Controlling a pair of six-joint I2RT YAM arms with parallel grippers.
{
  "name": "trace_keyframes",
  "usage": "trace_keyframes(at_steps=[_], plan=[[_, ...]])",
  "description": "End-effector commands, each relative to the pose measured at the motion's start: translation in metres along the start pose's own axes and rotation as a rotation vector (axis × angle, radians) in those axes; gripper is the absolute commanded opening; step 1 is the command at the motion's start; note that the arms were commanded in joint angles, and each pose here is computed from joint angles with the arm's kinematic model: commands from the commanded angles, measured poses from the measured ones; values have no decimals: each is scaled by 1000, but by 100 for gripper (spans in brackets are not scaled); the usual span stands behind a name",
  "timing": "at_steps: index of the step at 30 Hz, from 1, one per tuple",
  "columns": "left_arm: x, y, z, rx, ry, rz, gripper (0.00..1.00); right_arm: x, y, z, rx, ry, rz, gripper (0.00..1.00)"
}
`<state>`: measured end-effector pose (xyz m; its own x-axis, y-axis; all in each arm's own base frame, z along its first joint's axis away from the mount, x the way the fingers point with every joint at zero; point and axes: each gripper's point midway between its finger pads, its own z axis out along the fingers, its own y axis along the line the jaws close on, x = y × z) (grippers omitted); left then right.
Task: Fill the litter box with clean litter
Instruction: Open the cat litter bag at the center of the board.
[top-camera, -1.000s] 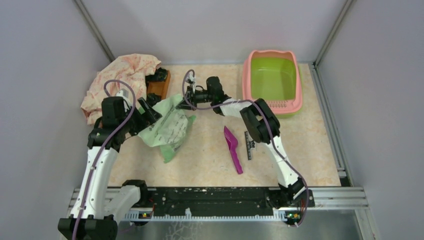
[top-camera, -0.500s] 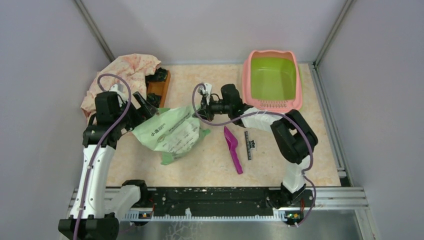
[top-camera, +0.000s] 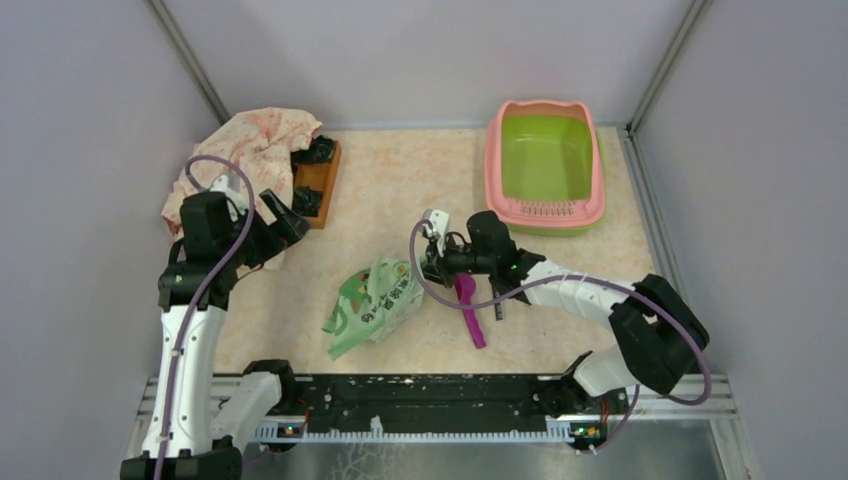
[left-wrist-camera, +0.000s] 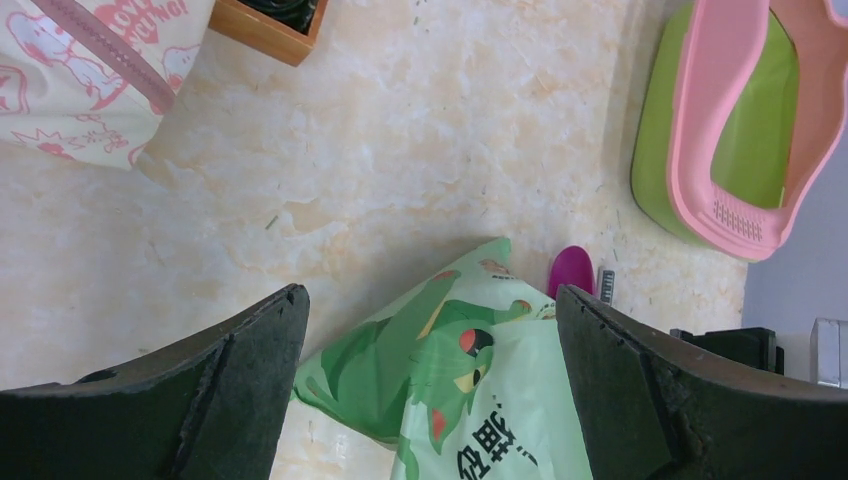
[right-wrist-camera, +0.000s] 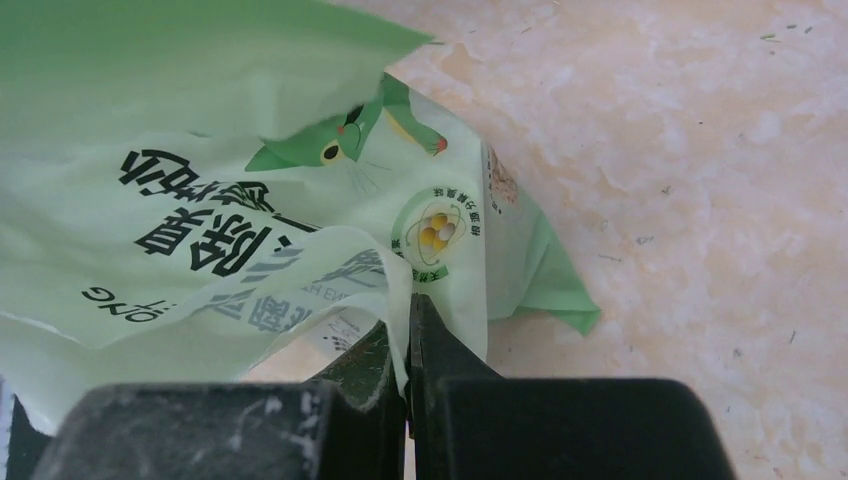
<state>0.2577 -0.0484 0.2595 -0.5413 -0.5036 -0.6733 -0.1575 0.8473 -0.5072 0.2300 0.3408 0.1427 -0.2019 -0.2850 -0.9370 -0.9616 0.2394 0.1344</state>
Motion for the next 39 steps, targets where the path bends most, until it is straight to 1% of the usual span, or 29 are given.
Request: trace_keyframes(at_steps=[1, 6, 10, 13, 17, 19, 20, 22, 24, 26, 28, 30, 32, 34, 37, 39], plan=[[15, -11, -11, 81, 37, -16, 98, -21, 27, -11, -47, -57, -34, 0], [70, -20, -22, 209, 185, -138, 98, -17, 27, -7, -39, -45, -26, 0], [109, -15, -35, 232, 268, -264, 98, -22, 26, -6, -36, -60, -26, 0], [127, -3, -40, 166, 297, -345, 98, -26, 26, -6, -37, -67, -30, 0], [137, 10, -41, 103, 269, -450, 98, -31, 27, -8, -40, -79, -36, 0], [151, 16, -33, 80, 310, -501, 98, -33, 28, -9, -40, -84, -39, 0], [162, 23, -29, 33, 352, -554, 98, -34, 29, -9, -43, -86, -40, 0], [177, 31, -24, -16, 416, -600, 99, -35, 29, -9, -45, -86, -42, 0], [182, 38, -22, -81, 427, -658, 98, -35, 30, -9, -50, -84, -41, 0], [179, 36, -17, -73, 410, -689, 99, -35, 30, -9, -52, -86, -40, 0], [182, 34, -13, -60, 428, -730, 98, -36, 30, -9, -55, -88, -40, 0], [188, 34, -8, -69, 457, -779, 95, -36, 30, -9, -55, -90, -37, 0], [193, 33, -2, -54, 481, -799, 93, -38, 30, -9, -54, -96, -37, 0], [197, 36, 5, -64, 493, -815, 92, -38, 30, -8, -56, -96, -35, 0], [204, 45, 20, -85, 496, -835, 91, -38, 30, -7, -56, -95, -29, 0], [202, 46, 31, -74, 482, -838, 88, -37, 30, -6, -58, -94, -25, 0]])
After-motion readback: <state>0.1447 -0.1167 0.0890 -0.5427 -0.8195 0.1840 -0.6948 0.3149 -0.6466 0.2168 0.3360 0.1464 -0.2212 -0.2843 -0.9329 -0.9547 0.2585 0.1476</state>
